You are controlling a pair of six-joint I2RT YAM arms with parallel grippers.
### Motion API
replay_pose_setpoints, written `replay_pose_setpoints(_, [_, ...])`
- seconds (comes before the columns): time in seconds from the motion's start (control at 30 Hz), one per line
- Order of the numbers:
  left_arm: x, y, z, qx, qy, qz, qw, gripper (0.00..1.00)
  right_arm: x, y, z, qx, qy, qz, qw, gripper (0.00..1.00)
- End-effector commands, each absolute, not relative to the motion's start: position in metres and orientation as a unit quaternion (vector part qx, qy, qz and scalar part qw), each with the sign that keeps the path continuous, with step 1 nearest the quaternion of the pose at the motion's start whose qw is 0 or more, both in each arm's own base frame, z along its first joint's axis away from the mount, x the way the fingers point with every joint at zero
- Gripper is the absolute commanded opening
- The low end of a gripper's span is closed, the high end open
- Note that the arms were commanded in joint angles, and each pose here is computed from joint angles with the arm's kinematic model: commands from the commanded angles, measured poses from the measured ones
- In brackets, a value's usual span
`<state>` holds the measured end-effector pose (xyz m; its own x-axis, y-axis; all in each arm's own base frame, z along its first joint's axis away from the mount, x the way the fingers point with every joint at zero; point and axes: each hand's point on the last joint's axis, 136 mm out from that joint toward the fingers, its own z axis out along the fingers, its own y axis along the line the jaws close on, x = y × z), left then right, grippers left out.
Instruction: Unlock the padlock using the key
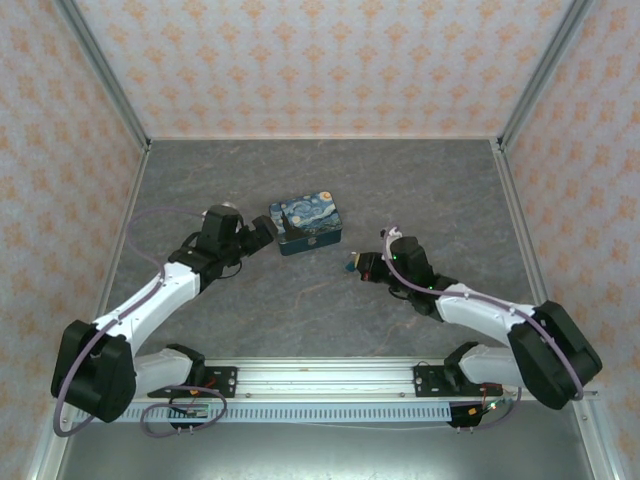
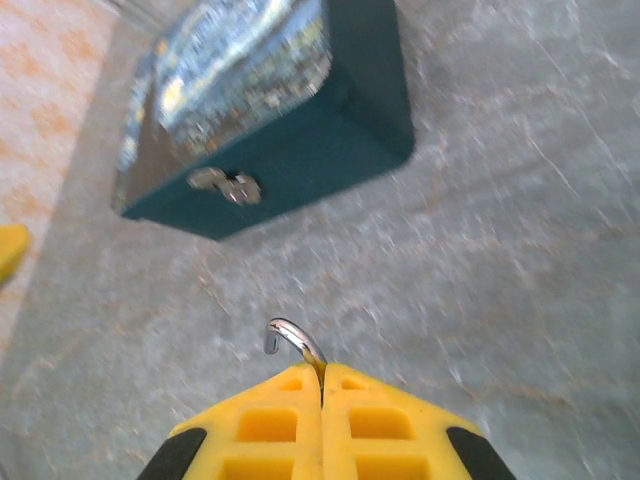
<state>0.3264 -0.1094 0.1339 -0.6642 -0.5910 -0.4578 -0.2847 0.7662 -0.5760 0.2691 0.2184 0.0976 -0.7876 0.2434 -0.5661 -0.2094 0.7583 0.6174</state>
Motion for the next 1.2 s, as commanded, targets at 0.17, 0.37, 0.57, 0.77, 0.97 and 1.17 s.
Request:
replay_pose_setpoints(0.17, [0.319, -0.098, 0.149, -0.241, 0.882, -0.208, 0.346, 1.0, 0.222, 0.197, 0.069, -0.033, 0.937, 0.278, 0.211, 0.0])
replay_pose_setpoints(0.37, [0.317, -0.098, 0.147, -0.239, 0.885, -0.206, 0.342, 1.0, 0.222, 0.197, 0.054, -0.035, 0.945, 0.263, 0.191, 0.0])
replay_pose_setpoints(0.57, [0.315, -0.098, 0.143, -0.239, 0.888, -0.203, 0.337, 1.0, 0.237, 0.195, 0.04, -0.029, 0.952, 0.232, 0.196, 0.01])
replay_pose_setpoints(0.77, [0.312, -0.097, 0.142, -0.238, 0.889, -0.201, 0.336, 1.0, 0.246, 0.197, 0.036, -0.024, 0.954, 0.223, 0.201, 0.11])
replay_pose_setpoints(0.97, [0.31, -0.093, 0.149, -0.236, 0.887, -0.197, 0.345, 1.0, 0.253, 0.196, 0.053, -0.026, 0.948, 0.223, 0.226, 0.21])
replay_pose_setpoints(1.17, [0.307, -0.085, 0.163, -0.23, 0.881, -0.185, 0.37, 1.0, 0.259, 0.18, 0.095, -0.031, 0.935, 0.201, 0.291, 0.38])
